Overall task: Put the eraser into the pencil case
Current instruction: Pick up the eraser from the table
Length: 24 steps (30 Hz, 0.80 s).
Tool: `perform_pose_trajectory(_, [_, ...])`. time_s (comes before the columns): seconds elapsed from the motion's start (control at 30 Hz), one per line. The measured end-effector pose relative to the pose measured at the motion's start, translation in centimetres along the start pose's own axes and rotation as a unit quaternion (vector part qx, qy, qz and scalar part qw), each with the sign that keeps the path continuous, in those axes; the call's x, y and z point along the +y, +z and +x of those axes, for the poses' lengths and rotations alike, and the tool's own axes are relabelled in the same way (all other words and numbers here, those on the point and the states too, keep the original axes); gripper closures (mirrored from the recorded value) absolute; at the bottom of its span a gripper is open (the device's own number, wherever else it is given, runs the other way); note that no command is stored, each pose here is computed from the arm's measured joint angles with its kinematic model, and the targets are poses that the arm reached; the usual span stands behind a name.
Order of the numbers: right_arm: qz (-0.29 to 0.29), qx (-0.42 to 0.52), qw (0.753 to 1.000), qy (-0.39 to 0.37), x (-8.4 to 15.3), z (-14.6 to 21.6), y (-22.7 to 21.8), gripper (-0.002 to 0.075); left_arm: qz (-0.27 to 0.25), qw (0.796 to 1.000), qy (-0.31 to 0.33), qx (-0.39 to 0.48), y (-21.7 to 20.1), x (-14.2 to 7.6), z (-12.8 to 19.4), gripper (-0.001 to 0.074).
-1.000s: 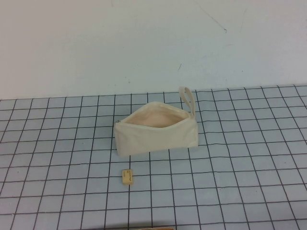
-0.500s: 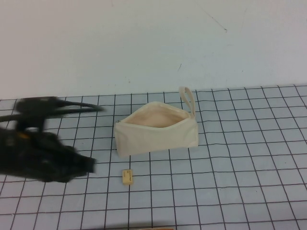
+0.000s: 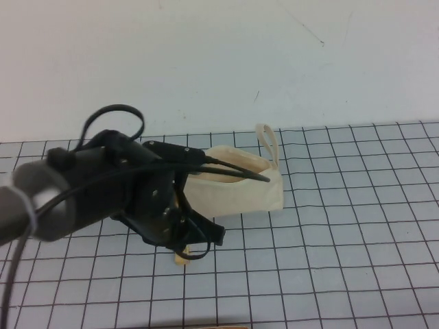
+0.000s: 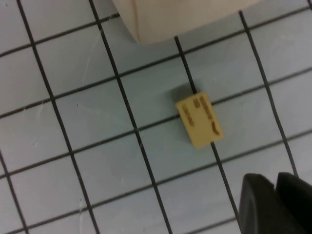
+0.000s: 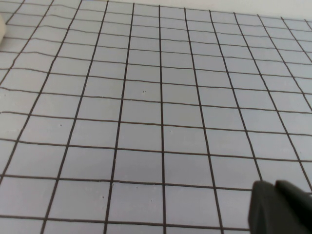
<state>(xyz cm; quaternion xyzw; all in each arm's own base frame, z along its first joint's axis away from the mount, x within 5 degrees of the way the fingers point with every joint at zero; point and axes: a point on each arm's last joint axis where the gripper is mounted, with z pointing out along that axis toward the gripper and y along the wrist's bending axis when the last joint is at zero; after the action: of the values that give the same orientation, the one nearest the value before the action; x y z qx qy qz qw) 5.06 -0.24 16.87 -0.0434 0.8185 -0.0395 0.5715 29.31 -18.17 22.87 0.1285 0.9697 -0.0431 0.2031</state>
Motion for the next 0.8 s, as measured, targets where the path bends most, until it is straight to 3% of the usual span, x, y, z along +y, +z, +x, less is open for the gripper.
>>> perform_pose_trajectory(0.07, [0.0, 0.0, 1.0, 0.0, 0.0, 0.0, 0.0, 0.0727, -0.004, 1.0, -0.007, 0.003, 0.9, -0.1, -0.5, 0.0623])
perform_pose_trajectory(0.23, [0.0, 0.0, 1.0, 0.0, 0.0, 0.0, 0.0, 0.0727, -0.015, 0.999, -0.014, 0.027, 3.6, -0.3, -1.0, 0.0384])
perform_pose_trajectory(0.33, [0.0, 0.0, 1.0, 0.0, 0.0, 0.0, 0.0, 0.0727, -0.022, 0.999, -0.019, 0.039, 4.9, -0.4, -1.1, 0.0304])
perform_pose_trajectory(0.57, [0.0, 0.0, 1.0, 0.0, 0.0, 0.0, 0.0, 0.0727, -0.043, 0.998, -0.007, 0.051, 7.3, -0.2, -1.3, 0.0275])
perform_pose_trajectory(0.8, [0.0, 0.0, 1.0, 0.0, 0.0, 0.0, 0.0, 0.0727, -0.037, 0.994, -0.079, 0.062, 8.7, 2.2, -1.8, 0.0309])
